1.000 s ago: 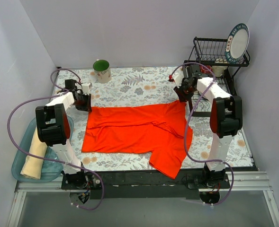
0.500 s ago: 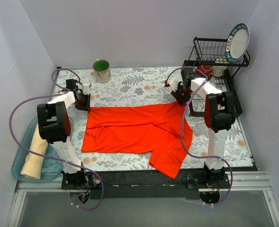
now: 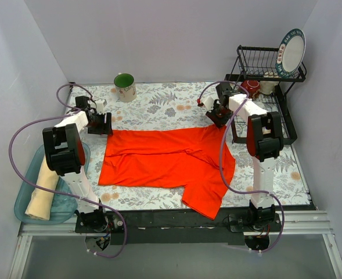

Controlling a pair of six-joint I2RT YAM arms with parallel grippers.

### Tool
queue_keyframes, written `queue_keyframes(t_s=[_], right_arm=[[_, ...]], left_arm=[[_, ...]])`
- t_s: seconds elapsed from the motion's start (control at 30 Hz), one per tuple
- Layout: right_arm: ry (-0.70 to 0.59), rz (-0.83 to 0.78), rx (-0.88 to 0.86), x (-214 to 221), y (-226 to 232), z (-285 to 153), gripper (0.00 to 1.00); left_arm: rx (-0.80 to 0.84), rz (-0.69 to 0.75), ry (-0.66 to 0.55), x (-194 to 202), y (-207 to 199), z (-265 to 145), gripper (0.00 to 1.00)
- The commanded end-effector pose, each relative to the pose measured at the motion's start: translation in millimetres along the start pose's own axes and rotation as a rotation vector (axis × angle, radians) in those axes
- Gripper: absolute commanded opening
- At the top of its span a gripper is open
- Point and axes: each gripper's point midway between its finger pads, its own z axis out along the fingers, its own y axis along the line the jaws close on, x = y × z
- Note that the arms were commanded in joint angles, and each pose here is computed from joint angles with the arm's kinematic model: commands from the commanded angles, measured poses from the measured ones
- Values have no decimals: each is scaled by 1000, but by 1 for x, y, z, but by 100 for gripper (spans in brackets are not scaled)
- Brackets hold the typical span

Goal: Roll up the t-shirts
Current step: Fold the T-shirt at the center of the board.

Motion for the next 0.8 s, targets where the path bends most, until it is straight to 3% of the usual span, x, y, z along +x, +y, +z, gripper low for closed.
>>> queue_keyframes(t_s=[0.0, 0.17, 0.27, 0.3, 0.4, 0.77], right_arm=[[-6, 18, 1, -6, -2, -5, 27], [-5, 16, 3, -8, -1, -5, 27], [2, 17, 4, -7, -1, -4, 27], [3, 17, 5, -8, -1, -4, 27], [7, 27, 5, -6, -2, -1, 27], [12, 38, 32, -19, -9, 13, 26]], left_arm=[[64, 2, -73, -25, -15, -15, 61], [106, -9, -46, -24, -15, 4, 49], [108, -8, -41, -24, -14, 10, 33], [104, -9, -37, -24, -13, 11, 18], [73, -1, -42, -26, -7, 8, 0], [-121, 44, -159, -75, 46, -15, 0]])
